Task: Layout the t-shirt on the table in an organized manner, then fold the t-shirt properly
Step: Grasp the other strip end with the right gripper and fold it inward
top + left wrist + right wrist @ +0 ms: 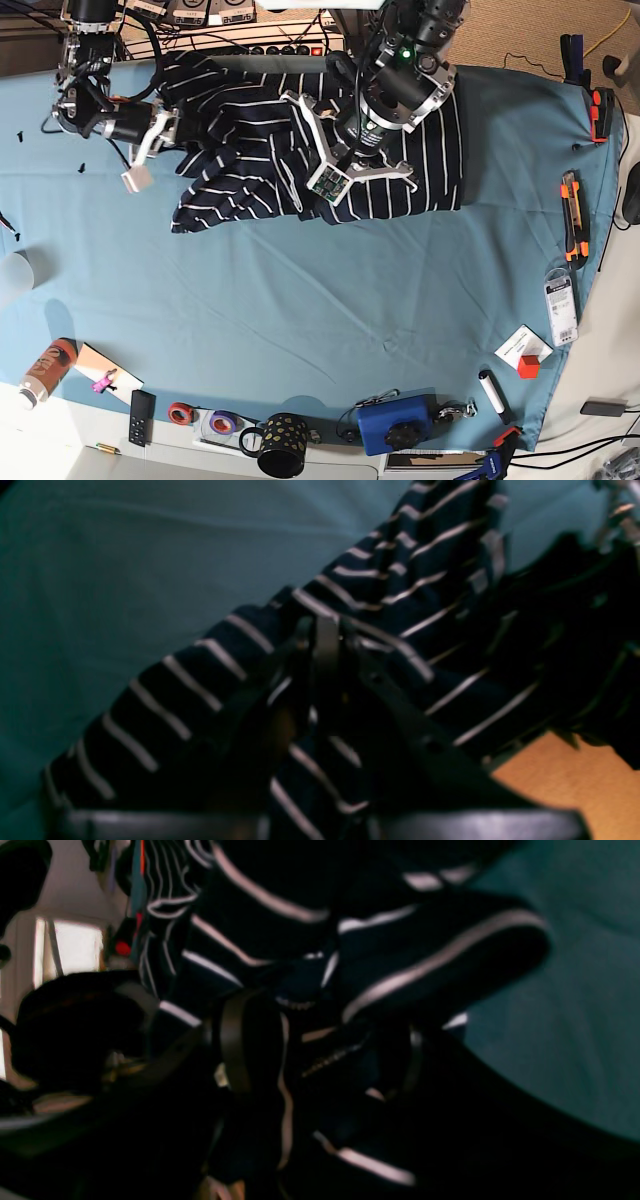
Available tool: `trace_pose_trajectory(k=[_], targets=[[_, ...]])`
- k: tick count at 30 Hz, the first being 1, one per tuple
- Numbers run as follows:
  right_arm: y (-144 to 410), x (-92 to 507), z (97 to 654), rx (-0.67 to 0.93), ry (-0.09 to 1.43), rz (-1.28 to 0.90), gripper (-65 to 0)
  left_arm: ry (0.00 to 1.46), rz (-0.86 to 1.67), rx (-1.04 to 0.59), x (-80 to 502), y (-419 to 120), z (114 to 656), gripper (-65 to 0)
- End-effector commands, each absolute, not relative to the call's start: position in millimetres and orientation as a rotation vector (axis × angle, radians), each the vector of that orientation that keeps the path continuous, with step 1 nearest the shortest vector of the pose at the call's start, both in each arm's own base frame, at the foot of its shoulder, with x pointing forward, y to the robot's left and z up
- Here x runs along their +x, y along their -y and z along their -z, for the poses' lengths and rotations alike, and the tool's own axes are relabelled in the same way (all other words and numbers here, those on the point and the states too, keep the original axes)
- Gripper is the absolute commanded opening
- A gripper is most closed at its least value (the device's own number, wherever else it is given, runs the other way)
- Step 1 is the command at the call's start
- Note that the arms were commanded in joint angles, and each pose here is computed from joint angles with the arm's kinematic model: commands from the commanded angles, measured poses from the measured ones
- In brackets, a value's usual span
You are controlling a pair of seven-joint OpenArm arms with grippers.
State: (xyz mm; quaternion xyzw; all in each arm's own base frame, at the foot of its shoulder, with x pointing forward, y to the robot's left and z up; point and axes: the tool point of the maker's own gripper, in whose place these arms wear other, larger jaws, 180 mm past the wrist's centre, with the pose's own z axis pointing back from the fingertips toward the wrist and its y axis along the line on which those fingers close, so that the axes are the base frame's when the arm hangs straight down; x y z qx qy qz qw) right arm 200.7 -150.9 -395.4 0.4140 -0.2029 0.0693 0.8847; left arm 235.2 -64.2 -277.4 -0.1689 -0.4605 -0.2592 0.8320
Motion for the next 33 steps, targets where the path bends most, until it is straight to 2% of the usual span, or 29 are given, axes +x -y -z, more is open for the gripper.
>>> trace_pose_trajectory(k=[1, 4, 5, 10, 14, 20, 23, 28, 33], targets=[[146.3, 171.3, 419.3, 0.8, 0.265, -0.214, -31.2, 1.029, 0.536, -0.393, 238.4, 69.6, 262.8, -63.7], [134.9, 161.6, 430.4, 0.767, 0.212, -0.33, -31.8, 1.026, 0.534, -0.404, 237.5, 70.8, 262.6, -63.7], [133.7, 163.6, 431.9, 0.754, 0.212, -0.348, -34.6, 1.026, 0.534, -0.404, 237.6, 70.9, 262.5, -63.7], [140.9, 193.0, 426.8, 0.686, 0.265, -0.381, -65.0, 1.026, 0.535, -0.403, 237.7, 70.7, 262.6, -63.7], [171.3, 243.9, 410.1, 0.556, 0.41, -0.358, -65.0, 1.026, 0.534, -0.403, 237.6, 70.7, 262.6, -63.7], [266.1, 319.3, 366.1, 0.194, 0.648, -0.266, -65.0, 1.026, 0.534, -0.403, 237.6, 70.7, 262.6, -63.7], [300.1, 335.8, 344.6, 0.071, 0.68, -0.245, -65.0, 1.026, 0.534, -0.403, 237.6, 70.7, 262.6, -63.7], [335.1, 347.4, 319.3, -0.046, 0.695, -0.218, -65.0, 1.026, 0.534, -0.404, 237.5, 70.7, 262.7, -63.7], [345.4, 345.5, 315.4, -0.074, 0.68, -0.202, -65.0, 1.019, 0.533, -0.405, 235.7, 70.7, 264.3, -63.7]])
